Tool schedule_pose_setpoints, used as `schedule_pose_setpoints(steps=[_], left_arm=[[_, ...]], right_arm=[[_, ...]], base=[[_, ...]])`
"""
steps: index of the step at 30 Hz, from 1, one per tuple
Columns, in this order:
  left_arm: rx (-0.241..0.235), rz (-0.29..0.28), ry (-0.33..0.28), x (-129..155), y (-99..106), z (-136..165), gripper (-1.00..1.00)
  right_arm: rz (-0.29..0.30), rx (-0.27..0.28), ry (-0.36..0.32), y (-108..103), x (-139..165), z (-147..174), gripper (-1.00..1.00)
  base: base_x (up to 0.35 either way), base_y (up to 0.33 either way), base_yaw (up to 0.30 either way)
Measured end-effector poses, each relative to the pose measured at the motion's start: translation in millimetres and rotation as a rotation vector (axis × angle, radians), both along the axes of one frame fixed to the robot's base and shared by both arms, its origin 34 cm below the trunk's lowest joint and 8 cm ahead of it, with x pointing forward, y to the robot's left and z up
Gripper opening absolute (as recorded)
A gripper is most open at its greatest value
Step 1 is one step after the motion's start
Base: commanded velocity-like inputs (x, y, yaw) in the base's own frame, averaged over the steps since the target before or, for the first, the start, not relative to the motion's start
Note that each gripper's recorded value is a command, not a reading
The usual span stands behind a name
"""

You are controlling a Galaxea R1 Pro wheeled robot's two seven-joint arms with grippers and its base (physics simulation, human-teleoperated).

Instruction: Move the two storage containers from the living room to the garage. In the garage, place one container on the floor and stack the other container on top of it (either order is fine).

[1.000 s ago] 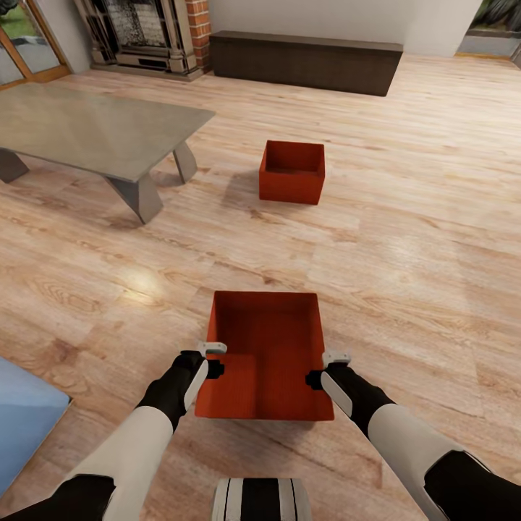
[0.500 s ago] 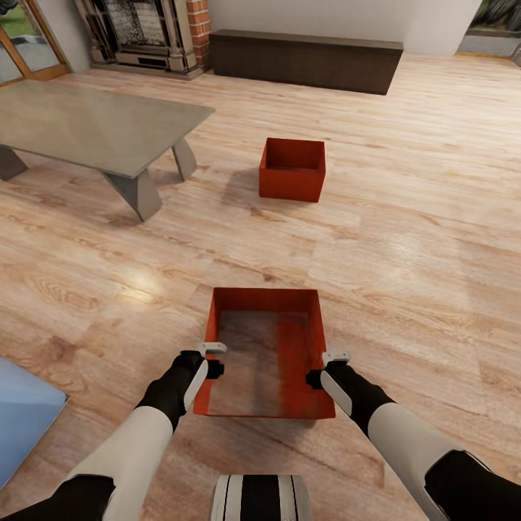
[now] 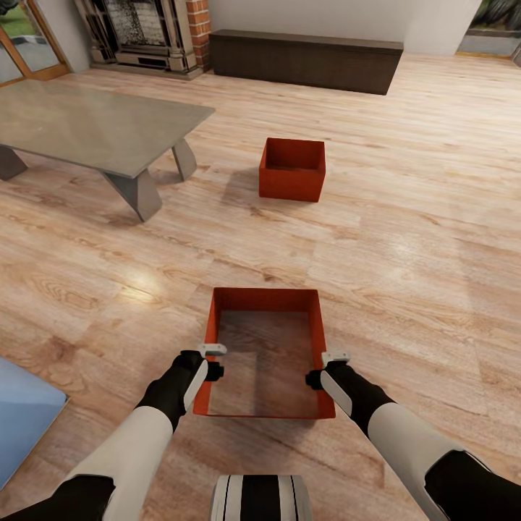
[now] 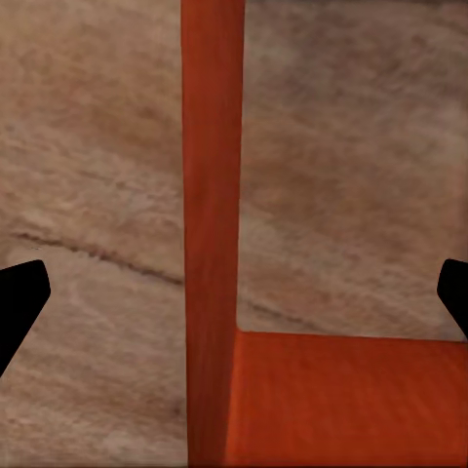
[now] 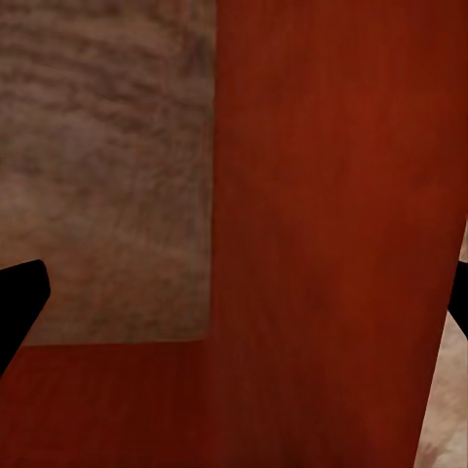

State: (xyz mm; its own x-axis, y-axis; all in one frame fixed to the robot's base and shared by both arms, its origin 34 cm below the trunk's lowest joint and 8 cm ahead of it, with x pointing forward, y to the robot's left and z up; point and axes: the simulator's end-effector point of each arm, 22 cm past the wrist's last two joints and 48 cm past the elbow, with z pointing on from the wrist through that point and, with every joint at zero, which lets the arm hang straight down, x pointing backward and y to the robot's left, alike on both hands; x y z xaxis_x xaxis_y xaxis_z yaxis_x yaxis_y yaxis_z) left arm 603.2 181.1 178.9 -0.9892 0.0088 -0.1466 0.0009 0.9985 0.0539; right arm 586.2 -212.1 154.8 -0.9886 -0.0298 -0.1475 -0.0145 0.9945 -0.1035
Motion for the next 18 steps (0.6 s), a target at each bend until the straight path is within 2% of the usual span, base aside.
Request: schedule_pose_setpoints(steps=[18], left_arm=[[0.007,0.0,-0.006,1.3,1.9,0.1,1.0]], right_arm=[[0.0,0.0,0.0,0.0,-0.1,0.0,1.0]], base=[[0.0,0.0,0.0]])
